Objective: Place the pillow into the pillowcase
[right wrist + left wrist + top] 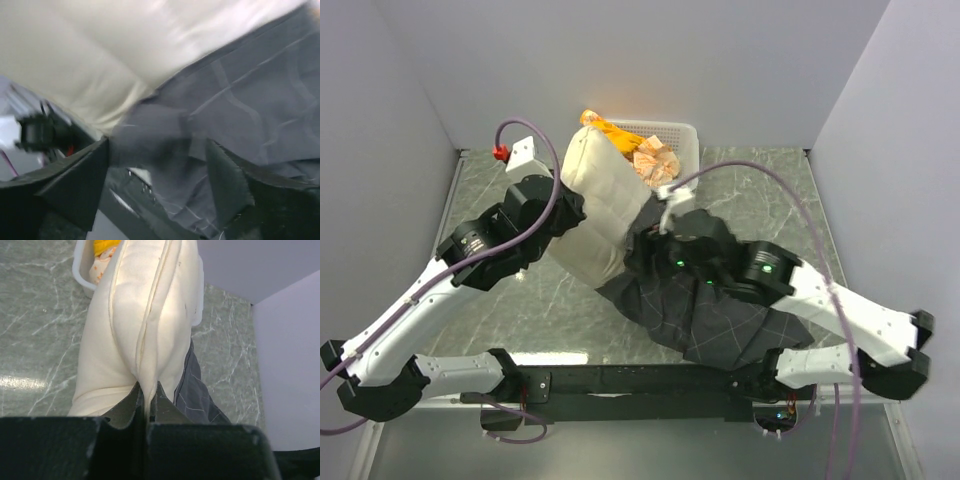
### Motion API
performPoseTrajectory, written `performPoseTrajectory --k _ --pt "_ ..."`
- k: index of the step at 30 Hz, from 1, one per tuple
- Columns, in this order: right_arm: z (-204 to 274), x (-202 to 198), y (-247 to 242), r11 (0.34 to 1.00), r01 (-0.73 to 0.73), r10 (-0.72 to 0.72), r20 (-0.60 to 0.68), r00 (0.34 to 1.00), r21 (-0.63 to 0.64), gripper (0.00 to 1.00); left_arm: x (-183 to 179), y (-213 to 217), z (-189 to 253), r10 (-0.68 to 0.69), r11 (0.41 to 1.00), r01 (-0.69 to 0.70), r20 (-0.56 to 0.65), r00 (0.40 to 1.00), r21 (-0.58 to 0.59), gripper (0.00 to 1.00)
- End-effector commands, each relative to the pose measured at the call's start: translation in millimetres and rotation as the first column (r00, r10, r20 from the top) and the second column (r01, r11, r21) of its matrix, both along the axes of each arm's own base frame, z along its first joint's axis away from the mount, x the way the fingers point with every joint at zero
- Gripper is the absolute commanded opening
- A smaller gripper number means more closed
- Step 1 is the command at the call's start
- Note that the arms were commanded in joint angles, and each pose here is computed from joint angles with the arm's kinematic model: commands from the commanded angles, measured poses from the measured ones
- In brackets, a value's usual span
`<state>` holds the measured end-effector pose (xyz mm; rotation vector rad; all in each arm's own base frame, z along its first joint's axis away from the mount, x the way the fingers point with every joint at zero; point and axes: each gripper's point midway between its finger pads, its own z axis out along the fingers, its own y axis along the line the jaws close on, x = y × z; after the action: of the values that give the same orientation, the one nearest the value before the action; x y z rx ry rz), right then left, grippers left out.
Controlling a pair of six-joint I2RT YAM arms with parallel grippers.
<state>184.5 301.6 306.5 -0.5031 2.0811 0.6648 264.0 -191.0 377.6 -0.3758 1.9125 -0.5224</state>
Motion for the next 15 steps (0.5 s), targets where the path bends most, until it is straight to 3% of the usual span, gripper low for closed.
performPoseTrajectory --k 1,4,10,15 --pt "56 14 -26 0.974 0.094 -0.118 0.106 0.987 0.208 0.90 -5 -26 15 -0.108 0.988 0.113 0.045 0.993 -0.102 0.01" --pt "44 11 -18 0.980 0.055 -0.078 0.112 0.991 0.191 0.99 -3 -39 -2 -0.130 0.984 0.129 0.001 0.992 -0.119 0.01" --pt "-3 24 -6 0.989 0.091 -0.106 0.129 0.986 0.116 1.00 -2 -50 -38 -0.115 0.980 0.100 -0.081 0.990 -0.170 0.01" --pt "-33 23 -25 0.983 0.174 -0.179 0.100 0.979 0.060 1.00 -8 -28 -57 -0.042 0.978 0.021 -0.095 0.995 -0.209 0.01"
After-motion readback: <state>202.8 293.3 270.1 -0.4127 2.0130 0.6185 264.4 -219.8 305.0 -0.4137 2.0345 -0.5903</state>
